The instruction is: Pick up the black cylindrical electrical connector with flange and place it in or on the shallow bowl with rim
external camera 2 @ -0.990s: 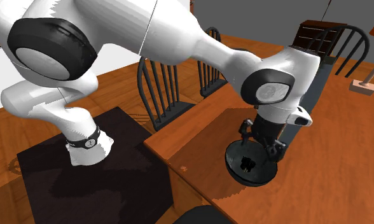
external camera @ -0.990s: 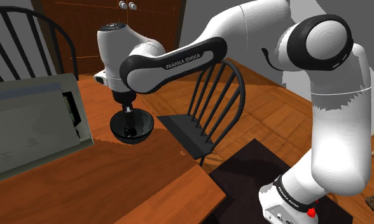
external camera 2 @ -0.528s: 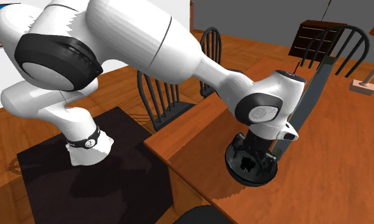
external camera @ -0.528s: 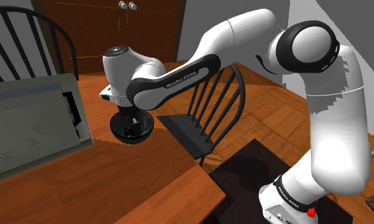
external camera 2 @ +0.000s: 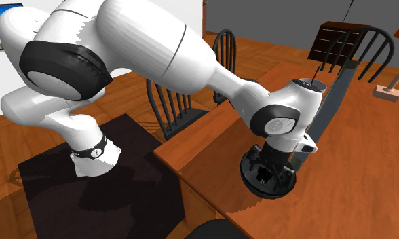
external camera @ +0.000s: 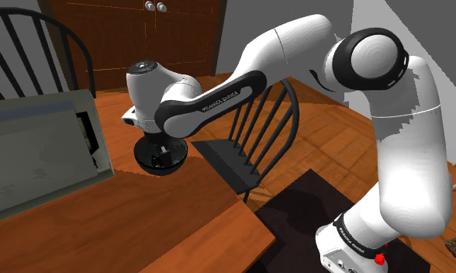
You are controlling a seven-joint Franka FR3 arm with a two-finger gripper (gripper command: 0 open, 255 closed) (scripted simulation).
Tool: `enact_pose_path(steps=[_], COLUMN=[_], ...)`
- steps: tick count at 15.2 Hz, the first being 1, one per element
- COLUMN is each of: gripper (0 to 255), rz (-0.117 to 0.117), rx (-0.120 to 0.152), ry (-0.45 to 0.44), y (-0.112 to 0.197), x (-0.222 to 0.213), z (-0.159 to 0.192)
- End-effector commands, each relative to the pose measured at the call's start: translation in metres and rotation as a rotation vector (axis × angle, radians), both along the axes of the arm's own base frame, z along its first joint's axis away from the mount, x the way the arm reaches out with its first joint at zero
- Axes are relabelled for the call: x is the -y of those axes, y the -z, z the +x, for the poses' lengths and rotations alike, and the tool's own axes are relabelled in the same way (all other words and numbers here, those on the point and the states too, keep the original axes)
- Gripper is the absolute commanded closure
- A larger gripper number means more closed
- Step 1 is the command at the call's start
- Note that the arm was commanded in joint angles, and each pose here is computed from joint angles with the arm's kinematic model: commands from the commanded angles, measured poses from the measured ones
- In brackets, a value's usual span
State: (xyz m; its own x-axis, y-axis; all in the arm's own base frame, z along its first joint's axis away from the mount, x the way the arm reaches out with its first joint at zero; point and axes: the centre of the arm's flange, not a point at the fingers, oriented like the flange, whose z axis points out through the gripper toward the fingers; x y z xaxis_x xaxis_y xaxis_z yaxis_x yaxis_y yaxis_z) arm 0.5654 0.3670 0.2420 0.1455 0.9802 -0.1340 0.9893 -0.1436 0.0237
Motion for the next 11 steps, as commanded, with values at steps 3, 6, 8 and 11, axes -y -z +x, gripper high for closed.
enact_pose_path(steps=[3, 6, 8, 11], gripper=[0, 255, 255, 255], rz=[-0.004, -0.005, -0.005, -0.005], rx=[-0.011, -0.011, -0.011, -0.011], ry=[-0.002, -0.002, -0.002, -0.002], y=[0.0071, 0.0077, 0.0081, 0.008], x=[0.0008, 0.0012, 0.0014, 0.0017], z=[-0.0026, -0.0043, -0.0051, -0.0049])
